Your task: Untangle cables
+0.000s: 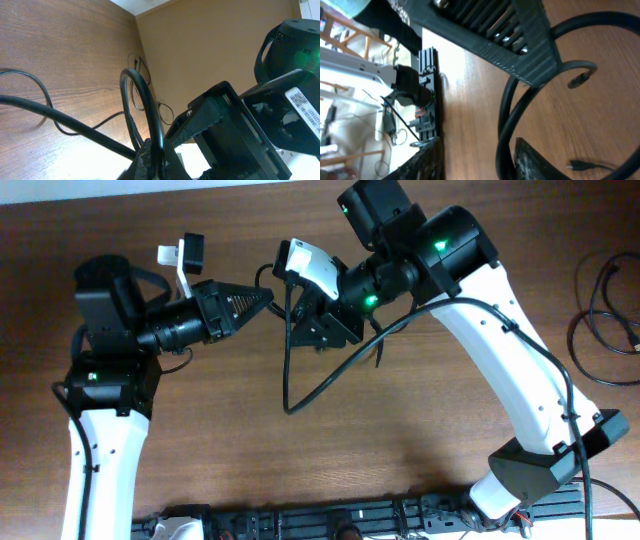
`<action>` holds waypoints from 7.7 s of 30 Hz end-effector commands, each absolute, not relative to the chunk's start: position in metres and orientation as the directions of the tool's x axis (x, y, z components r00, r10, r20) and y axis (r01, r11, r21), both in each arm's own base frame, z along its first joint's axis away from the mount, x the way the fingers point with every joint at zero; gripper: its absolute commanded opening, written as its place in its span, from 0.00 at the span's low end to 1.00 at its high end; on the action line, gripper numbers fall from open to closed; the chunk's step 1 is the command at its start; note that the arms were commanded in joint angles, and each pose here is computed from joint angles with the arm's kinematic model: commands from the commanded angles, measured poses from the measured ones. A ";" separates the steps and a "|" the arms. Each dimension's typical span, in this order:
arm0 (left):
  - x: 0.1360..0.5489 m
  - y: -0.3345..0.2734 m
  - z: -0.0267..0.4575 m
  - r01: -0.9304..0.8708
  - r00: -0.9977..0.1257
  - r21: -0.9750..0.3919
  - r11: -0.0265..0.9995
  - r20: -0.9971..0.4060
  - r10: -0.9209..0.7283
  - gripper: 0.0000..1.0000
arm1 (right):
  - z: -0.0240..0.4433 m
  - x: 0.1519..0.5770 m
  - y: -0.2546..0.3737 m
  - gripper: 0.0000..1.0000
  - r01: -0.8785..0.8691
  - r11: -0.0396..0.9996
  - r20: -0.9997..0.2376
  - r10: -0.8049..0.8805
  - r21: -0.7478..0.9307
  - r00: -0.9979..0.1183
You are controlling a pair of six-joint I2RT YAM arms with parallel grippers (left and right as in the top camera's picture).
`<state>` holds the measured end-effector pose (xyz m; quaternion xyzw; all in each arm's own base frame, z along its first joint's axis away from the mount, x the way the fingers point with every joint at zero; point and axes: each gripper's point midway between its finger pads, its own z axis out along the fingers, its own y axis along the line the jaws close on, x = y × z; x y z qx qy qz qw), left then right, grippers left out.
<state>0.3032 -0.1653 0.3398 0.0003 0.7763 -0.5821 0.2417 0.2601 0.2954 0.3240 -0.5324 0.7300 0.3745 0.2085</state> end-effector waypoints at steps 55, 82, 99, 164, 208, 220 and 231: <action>0.302 -0.161 0.324 0.250 -0.881 -0.886 0.391 -0.376 -0.286 0.22 | 0.444 0.365 0.126 0.04 -0.203 0.970 -0.877 -0.210 -0.132 -0.433; 0.262 -0.088 0.163 -0.110 -0.931 -0.354 0.929 -0.290 -0.221 0.26 | 0.395 0.327 0.164 0.99 -0.450 0.893 -0.755 -0.285 0.015 -0.591; 0.259 -0.104 0.018 -0.260 -0.957 -0.307 0.916 -0.045 -0.286 0.30 | 0.392 0.314 0.180 0.99 -0.524 0.847 -0.739 -0.294 0.093 -0.607; 0.308 -0.240 0.385 0.621 -0.750 -0.719 0.313 -0.661 -0.029 0.10 | 0.302 0.261 0.225 0.96 -0.839 0.462 -0.502 -0.673 0.288 -0.543; 0.298 -0.158 0.444 0.663 -0.625 -0.647 0.377 -0.756 -0.196 0.09 | 0.330 0.373 0.206 0.97 -0.095 0.902 -0.532 0.161 0.422 -0.831; 0.275 -0.155 0.465 0.694 -0.590 -0.622 0.362 -0.780 -0.210 0.13 | 0.330 0.383 0.188 0.97 0.018 0.922 -0.553 0.248 0.387 -0.795; 0.291 -0.136 0.464 0.650 -0.565 -0.619 0.440 -0.782 -0.265 0.15 | 0.302 0.339 0.191 0.99 -0.268 0.932 -0.474 -0.127 0.244 -0.871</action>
